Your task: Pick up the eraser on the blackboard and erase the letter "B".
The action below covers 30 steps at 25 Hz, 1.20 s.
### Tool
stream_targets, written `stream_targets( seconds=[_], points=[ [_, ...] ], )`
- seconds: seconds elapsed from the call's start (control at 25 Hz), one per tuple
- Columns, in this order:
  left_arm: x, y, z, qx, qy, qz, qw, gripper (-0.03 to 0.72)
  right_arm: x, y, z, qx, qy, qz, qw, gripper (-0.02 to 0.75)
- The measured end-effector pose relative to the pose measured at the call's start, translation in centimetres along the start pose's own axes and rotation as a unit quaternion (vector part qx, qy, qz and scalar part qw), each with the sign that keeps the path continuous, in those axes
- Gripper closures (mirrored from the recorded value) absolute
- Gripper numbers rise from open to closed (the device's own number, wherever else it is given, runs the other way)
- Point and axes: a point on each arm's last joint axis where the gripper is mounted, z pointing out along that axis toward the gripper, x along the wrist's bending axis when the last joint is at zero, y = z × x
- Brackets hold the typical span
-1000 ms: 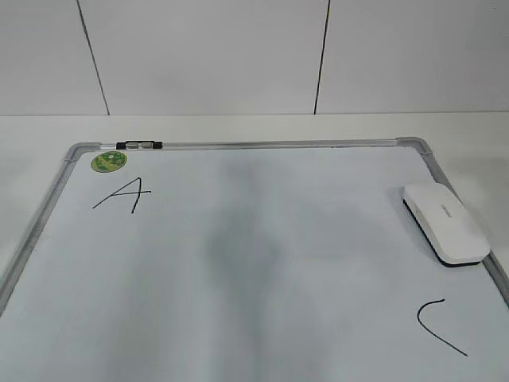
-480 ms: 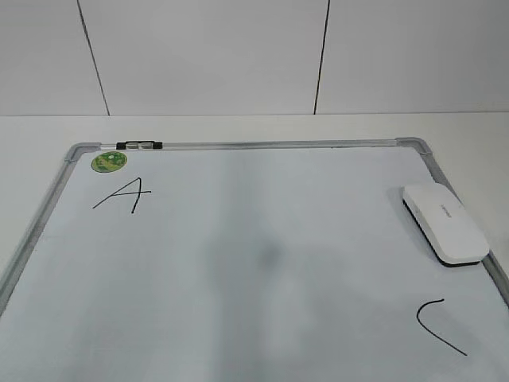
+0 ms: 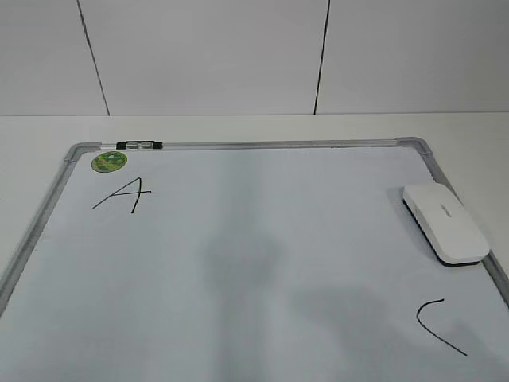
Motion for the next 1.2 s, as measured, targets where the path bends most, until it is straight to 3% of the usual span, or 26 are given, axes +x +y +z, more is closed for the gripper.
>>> stream_targets(
  seconds=[0.36,1.2],
  points=[
    [0.45,0.33,1.01,-0.034,0.020,0.007,0.999,0.453,0.01,-0.17,0.56,-0.002,-0.001,-0.001,1.000,0.153],
    [0.49,0.36,1.06,-0.037,0.022,0.007,0.999,0.453,0.02,-0.18,0.72,-0.004,-0.001,-0.001,1.000,0.153]
  ],
)
